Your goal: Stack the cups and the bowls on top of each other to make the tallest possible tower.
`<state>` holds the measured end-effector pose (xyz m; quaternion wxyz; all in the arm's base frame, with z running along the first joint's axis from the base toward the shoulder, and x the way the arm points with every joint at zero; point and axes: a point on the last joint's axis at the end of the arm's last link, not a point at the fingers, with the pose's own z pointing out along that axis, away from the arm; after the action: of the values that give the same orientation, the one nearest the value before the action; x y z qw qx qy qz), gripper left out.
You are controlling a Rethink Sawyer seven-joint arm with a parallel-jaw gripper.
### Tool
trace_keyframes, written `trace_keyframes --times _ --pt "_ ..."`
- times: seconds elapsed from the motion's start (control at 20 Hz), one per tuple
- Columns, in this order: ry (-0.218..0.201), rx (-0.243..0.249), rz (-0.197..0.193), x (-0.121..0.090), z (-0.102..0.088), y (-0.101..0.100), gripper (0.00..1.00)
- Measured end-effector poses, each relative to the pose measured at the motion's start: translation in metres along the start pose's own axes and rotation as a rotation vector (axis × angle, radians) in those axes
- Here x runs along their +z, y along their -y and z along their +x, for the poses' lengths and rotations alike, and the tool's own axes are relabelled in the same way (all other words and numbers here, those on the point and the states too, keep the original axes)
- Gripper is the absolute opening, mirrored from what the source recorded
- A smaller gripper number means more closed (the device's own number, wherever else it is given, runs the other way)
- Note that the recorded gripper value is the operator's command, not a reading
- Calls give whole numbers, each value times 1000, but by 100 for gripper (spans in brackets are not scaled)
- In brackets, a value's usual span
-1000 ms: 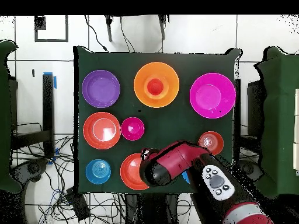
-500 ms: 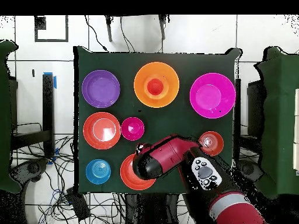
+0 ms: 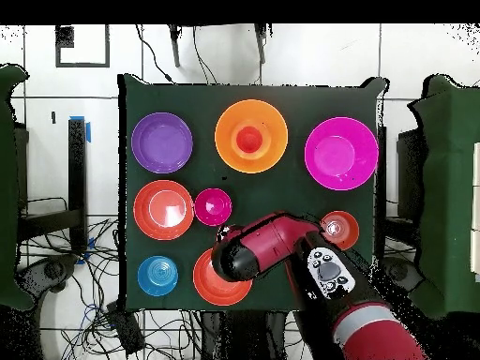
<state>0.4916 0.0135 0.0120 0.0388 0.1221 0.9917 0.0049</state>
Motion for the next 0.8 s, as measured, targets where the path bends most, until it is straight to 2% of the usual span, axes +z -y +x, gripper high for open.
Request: trace_keyframes --times 0.55,0.8 --pt "14 28 19 4 -14 -14 100" --pt "20 47 17 3 -21 -21 100"
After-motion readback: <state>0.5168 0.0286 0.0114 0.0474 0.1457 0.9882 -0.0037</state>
